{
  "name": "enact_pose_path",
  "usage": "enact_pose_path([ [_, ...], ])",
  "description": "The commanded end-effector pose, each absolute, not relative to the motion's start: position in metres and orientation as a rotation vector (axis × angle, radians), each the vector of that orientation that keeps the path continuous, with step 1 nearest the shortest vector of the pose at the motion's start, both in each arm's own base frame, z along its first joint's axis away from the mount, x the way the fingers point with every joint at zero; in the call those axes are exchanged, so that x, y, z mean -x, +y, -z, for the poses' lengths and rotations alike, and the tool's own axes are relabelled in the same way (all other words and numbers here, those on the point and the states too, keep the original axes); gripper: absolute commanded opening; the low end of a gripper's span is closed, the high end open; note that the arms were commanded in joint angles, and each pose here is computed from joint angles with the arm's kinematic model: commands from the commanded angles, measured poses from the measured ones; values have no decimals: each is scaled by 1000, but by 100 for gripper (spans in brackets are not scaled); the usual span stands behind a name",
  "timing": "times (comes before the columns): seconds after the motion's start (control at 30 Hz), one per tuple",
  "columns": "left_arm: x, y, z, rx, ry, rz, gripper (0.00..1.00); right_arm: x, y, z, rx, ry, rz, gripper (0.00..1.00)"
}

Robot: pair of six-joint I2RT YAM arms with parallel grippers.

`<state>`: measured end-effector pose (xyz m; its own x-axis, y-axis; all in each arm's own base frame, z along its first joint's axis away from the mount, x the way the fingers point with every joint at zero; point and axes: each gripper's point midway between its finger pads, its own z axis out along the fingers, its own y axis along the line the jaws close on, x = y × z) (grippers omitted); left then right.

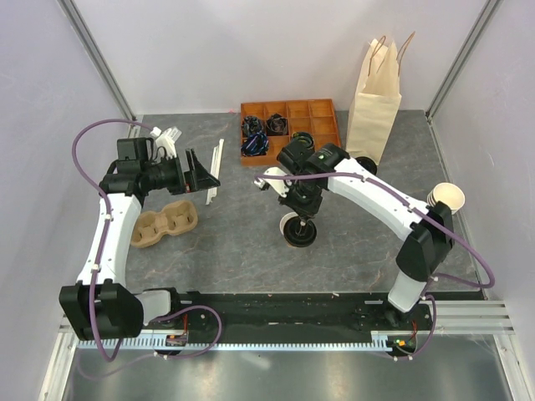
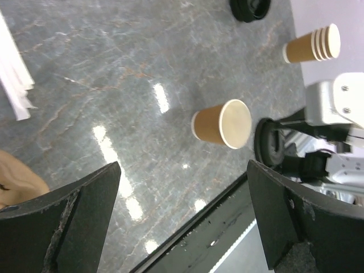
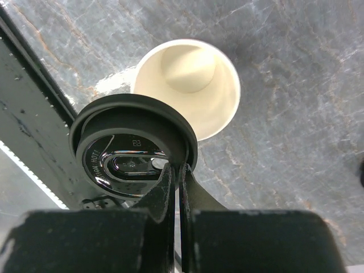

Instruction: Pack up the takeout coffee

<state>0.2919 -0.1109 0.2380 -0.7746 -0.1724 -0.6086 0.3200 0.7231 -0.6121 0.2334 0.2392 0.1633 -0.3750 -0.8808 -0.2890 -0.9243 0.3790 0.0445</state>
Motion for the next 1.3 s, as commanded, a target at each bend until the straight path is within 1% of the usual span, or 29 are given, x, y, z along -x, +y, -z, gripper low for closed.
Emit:
enact_pose_path([
  [0.0,-285,-118,-258,-211,2197,1012,100,-252,240,-175,1625,2376,-206,0],
  [0.2,-287,-118,-256,-183,2202,1024,100,-270,248,-168,1584,2363,-146,0],
  [0.63,-288,-117,-253,-162,2205,1020,100,-275,258,-146,1561,2378,-174,0],
  [1.27,-291,-115,-248,-144,2221,1008,100,-270,249,-110,1585,2417,-135,0],
])
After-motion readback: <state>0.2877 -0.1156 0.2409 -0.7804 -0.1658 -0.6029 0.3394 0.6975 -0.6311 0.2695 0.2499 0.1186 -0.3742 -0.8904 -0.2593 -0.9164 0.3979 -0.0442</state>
